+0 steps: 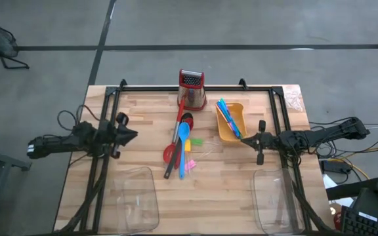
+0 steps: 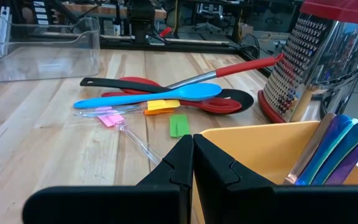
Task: Pick & Place Kitchen Items
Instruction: Put the blue serving spoon into the right transparent bin
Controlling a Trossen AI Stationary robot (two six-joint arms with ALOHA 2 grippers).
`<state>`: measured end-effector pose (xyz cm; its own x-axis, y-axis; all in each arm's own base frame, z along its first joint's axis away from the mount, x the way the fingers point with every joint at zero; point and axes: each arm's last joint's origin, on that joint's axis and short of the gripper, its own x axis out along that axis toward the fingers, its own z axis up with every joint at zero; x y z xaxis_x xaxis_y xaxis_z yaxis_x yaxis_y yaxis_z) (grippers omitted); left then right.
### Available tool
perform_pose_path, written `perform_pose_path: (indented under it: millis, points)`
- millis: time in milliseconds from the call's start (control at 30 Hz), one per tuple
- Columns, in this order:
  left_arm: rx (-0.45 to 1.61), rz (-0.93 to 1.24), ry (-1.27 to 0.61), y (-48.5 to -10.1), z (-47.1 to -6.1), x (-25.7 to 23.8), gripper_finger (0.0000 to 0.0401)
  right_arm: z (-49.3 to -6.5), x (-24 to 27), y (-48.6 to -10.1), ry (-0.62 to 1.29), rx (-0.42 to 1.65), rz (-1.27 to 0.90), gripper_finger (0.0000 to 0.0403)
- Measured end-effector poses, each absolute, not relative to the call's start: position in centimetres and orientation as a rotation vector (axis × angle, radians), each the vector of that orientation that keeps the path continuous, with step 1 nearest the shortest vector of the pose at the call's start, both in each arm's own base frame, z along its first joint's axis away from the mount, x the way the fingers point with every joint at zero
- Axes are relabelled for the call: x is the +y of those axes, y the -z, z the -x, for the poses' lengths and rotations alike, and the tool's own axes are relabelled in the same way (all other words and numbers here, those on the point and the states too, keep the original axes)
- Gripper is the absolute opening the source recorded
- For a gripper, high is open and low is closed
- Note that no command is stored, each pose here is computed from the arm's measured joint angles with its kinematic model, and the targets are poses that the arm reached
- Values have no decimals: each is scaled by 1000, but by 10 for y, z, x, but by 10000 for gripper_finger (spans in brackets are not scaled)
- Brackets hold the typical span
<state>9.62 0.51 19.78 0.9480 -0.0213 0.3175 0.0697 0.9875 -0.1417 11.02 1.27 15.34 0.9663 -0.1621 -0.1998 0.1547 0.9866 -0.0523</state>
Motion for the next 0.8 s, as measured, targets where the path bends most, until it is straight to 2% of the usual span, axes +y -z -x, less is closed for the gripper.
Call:
perform_pose_path:
  millis: [200, 267, 433, 600, 800]
  points:
    - [-501, 135, 99, -214, -89, 3, 39, -110, 13, -153, 160, 205, 38, 8]
    - [-544, 155, 50, -221, -87, 5, 39, -110, 13, -153, 160, 205, 36, 8]
    - [-421, 160, -15, -223, -97, 7, 50, -110, 13, -153, 160, 205, 36, 8]
    - [-290, 194, -153, -212, -113, 12, 94, -110, 13, -153, 161, 205, 36, 8]
    - [-171, 222, -251, -212, -132, 16, 170, -110, 13, -153, 160, 205, 37, 8]
